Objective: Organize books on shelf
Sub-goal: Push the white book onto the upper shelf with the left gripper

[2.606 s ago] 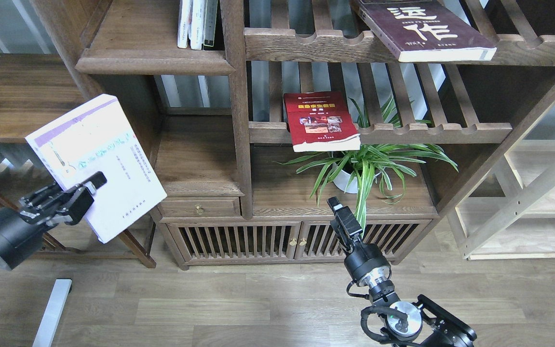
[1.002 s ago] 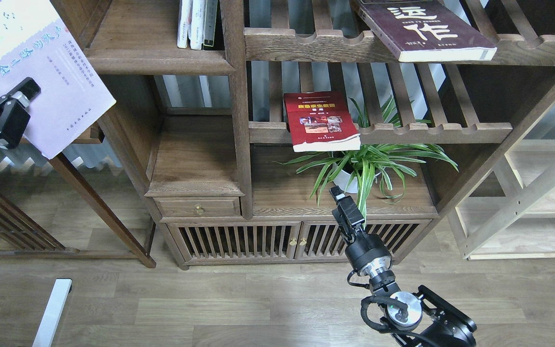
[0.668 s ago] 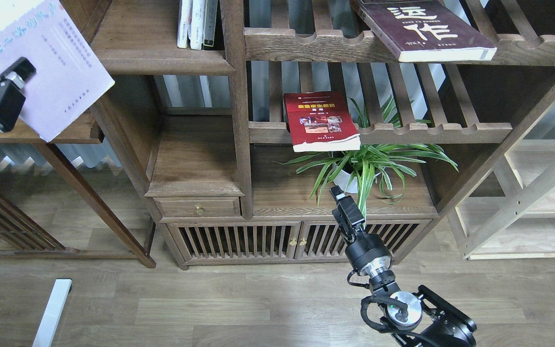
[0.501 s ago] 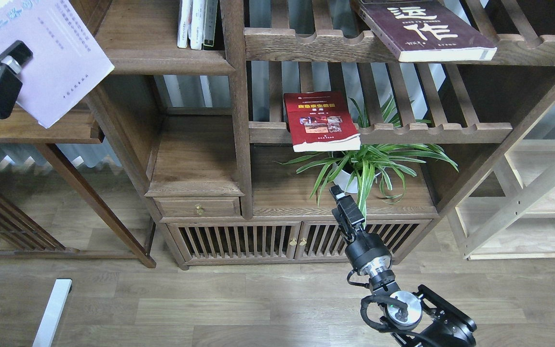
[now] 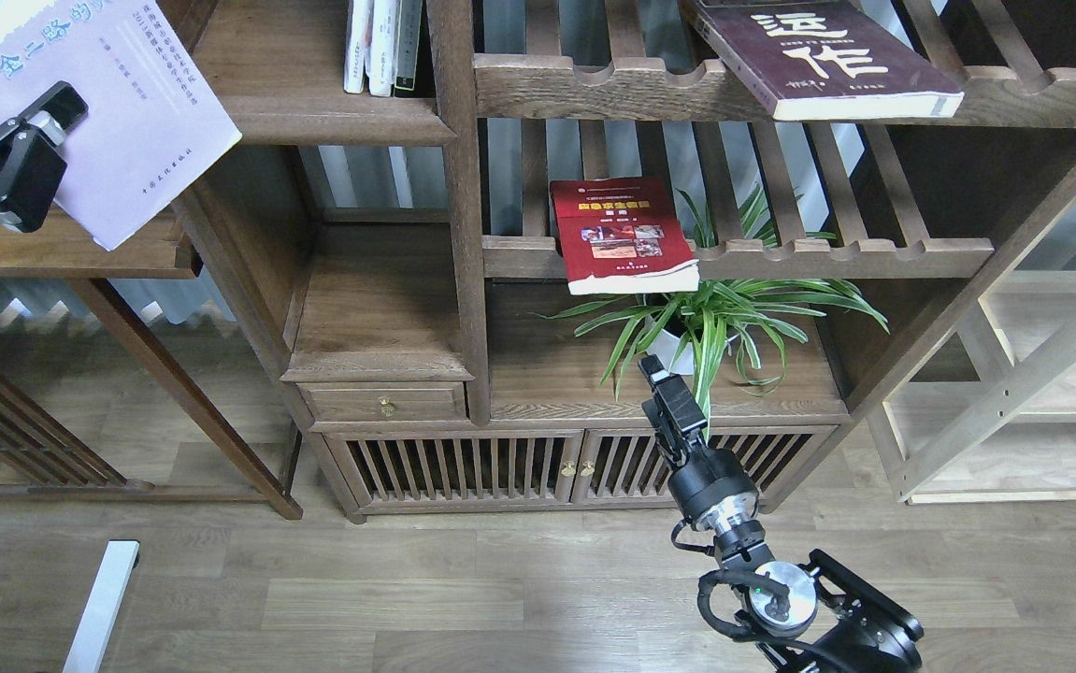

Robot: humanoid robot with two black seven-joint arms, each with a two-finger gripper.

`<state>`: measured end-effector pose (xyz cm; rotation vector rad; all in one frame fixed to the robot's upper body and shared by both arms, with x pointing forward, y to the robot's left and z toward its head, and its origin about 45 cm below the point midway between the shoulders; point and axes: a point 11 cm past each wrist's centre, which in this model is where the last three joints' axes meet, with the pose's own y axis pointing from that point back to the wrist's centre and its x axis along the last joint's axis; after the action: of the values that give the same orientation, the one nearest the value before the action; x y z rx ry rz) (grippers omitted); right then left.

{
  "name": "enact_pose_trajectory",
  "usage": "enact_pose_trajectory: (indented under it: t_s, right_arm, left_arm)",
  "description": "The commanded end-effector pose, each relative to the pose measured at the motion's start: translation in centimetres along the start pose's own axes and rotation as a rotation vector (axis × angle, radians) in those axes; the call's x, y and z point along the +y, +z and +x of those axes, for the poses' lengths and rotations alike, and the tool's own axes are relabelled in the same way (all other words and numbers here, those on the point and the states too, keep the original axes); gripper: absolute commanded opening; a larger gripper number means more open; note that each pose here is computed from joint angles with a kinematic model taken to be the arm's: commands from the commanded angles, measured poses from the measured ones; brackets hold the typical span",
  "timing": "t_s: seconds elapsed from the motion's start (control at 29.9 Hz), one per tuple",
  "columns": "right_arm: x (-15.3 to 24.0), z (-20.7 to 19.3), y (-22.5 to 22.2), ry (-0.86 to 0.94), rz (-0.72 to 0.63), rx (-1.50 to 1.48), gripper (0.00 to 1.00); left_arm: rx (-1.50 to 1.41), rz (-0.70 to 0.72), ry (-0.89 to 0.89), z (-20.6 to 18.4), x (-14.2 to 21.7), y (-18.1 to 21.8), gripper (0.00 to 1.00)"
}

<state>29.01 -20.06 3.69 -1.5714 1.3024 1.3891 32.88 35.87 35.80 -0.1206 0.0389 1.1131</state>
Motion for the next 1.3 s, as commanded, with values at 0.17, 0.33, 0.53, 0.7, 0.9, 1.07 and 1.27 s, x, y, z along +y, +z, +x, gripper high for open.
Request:
enact_pose_trajectory:
  t_s: [0.17, 0.33, 0.53, 0.7, 0.9, 1.07, 1.27]
  right_arm:
    - [0.0, 0.0, 0.0, 0.0, 0.002, -0.001, 0.99]
    - [0.0, -0.1, 0.0, -0.002, 0.0, -0.001, 0.99]
    - [0.0, -0.1, 0.0, -0.002, 0.0, -0.001, 0.99]
    - [0.0, -0.1, 0.1, -0.002, -0.001, -0.001, 0.99]
    - [-0.1, -0.1, 0.0, -0.003, 0.001, -0.002, 0.99]
    - [0.0, 0.0, 0.0, 0.0, 0.005, -0.009, 0.99]
    - [-0.1, 0.0, -0.4, 0.001, 0.022, -0.021, 0.99]
  left_arm:
    - [0.021, 0.002, 0.041, 0.4, -0.1, 0.0, 0.04]
    - [0.058, -0.004, 0.121, 1.5, 0.0, 0.2, 0.04]
    - [0.069, -0.004, 0.136, 1.8, 0.0, 0.2, 0.04]
    - [0.071, -0.015, 0.144, 1.8, -0.4, 0.7, 0.04]
    - [0.093, -0.019, 0.18, 2.1, -1.1, 1.0, 0.04]
    - [0.111, -0.023, 0.183, 1.5, -2.7, 1.6, 0.04]
    - [0.13, -0.013, 0.183, 0.9, -4.9, 2.0, 0.04]
